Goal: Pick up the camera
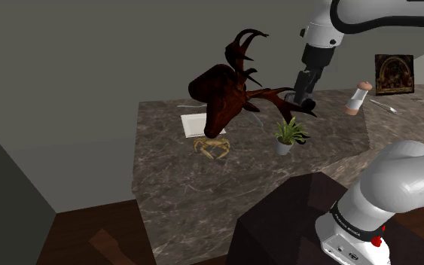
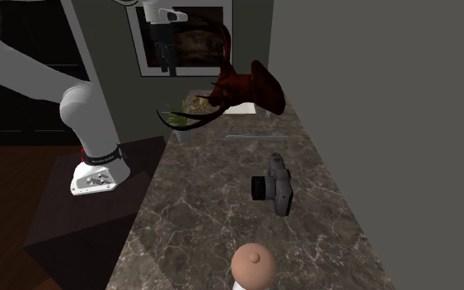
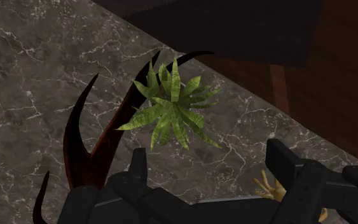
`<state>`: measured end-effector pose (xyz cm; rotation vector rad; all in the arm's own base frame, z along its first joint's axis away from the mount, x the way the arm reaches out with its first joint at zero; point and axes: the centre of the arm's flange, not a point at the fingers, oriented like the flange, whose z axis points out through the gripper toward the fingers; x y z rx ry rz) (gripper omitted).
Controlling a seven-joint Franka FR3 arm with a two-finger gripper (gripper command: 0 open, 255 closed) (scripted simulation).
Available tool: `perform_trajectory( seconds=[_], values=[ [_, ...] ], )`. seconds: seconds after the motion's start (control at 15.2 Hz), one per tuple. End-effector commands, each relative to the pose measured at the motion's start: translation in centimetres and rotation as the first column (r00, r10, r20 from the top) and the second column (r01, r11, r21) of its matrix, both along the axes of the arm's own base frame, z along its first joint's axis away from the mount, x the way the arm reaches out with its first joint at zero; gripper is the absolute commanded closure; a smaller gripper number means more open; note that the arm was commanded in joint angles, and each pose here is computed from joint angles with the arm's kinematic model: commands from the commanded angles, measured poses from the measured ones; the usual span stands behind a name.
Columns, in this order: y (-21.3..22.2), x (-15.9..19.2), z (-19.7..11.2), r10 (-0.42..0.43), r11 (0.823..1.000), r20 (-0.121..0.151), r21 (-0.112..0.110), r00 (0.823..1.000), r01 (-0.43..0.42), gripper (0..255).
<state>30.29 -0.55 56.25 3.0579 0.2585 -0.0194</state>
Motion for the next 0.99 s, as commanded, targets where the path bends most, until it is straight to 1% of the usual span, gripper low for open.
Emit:
perform_trajectory(
  seconds=[0.0, 0.2, 0.46, 0.66, 0.92],
  values=[
    [0.0, 0.0, 0.0, 0.0, 1.0, 0.0, 0.0, 1.0, 0.0, 0],
    [-3.7, 0.7, -1.2, 0.057, 0.998, -0.006, 0.001, 0.998, -0.057, 0],
    [-8.5, 2.0, -2.9, 0.132, 0.991, -0.014, 0.002, 0.991, -0.132, 0],
    [-12.1, 3.2, -4.2, 0.188, 0.982, -0.02, 0.004, 0.982, -0.188, 0],
    [-16.7, 5.1, -5.9, 0.262, 0.965, -0.028, 0.007, 0.965, -0.262, 0]
  ],
)
